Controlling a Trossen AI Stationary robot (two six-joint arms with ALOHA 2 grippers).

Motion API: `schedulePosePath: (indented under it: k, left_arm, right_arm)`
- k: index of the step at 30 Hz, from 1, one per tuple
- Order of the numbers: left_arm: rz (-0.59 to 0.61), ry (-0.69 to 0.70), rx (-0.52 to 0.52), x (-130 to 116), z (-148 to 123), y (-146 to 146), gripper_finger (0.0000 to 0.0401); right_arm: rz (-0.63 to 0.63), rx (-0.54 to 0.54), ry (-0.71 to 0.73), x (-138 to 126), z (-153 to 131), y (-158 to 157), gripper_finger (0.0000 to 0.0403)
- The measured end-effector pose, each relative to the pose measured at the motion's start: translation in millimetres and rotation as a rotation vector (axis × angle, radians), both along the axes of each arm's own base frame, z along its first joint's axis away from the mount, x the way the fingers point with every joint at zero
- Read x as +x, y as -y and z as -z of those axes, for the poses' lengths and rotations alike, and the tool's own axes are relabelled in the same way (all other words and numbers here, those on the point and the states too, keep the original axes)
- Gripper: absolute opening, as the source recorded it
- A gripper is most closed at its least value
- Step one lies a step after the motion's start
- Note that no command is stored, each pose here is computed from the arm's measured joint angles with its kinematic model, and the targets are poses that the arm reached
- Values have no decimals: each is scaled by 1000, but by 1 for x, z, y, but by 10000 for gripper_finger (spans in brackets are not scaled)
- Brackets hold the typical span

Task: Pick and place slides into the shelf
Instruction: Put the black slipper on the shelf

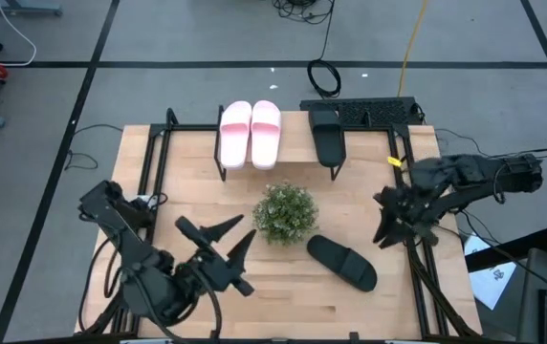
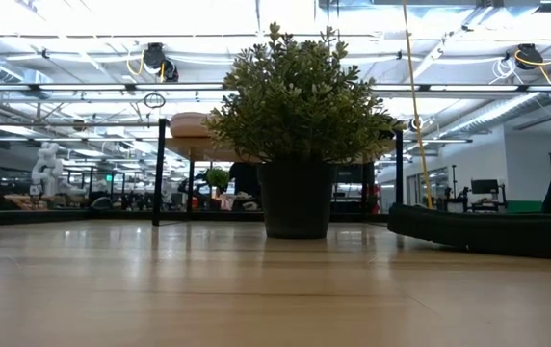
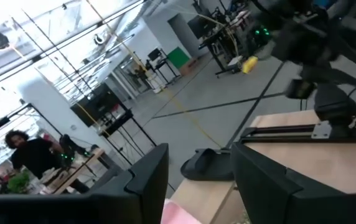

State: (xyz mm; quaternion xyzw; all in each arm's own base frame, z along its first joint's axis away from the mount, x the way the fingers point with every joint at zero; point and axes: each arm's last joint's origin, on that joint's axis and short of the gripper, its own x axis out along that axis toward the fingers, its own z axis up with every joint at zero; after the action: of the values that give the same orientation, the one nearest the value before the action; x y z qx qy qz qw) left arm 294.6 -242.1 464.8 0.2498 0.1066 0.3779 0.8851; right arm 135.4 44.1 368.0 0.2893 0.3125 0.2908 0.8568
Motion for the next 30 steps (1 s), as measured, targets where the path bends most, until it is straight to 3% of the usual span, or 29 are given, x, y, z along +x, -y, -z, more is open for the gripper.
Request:
schedulePosePath:
  k: [6,10,14,17,23,30]
  left_arm:
    - [-38,-31,29,8,0,-11,182]
    - [-70,-31,27,17,1,-21,182]
    - [-96,-31,27,23,2,-28,182]
    - [-108,-30,26,25,2,-32,182]
    - [-139,-31,26,32,2,-42,182]
    - [-147,-30,24,33,2,-45,182]
  right_arm:
    - [23,-246,-287,-15,30,-13,95]
    - [-80,-352,-374,-10,43,-33,95]
    - [-224,-470,-416,-2,58,-61,95]
    - [-308,-641,-462,-1,75,-80,95]
    - [-343,-958,-436,6,100,-101,95]
    - [-400,-1073,-393,16,120,-121,95]
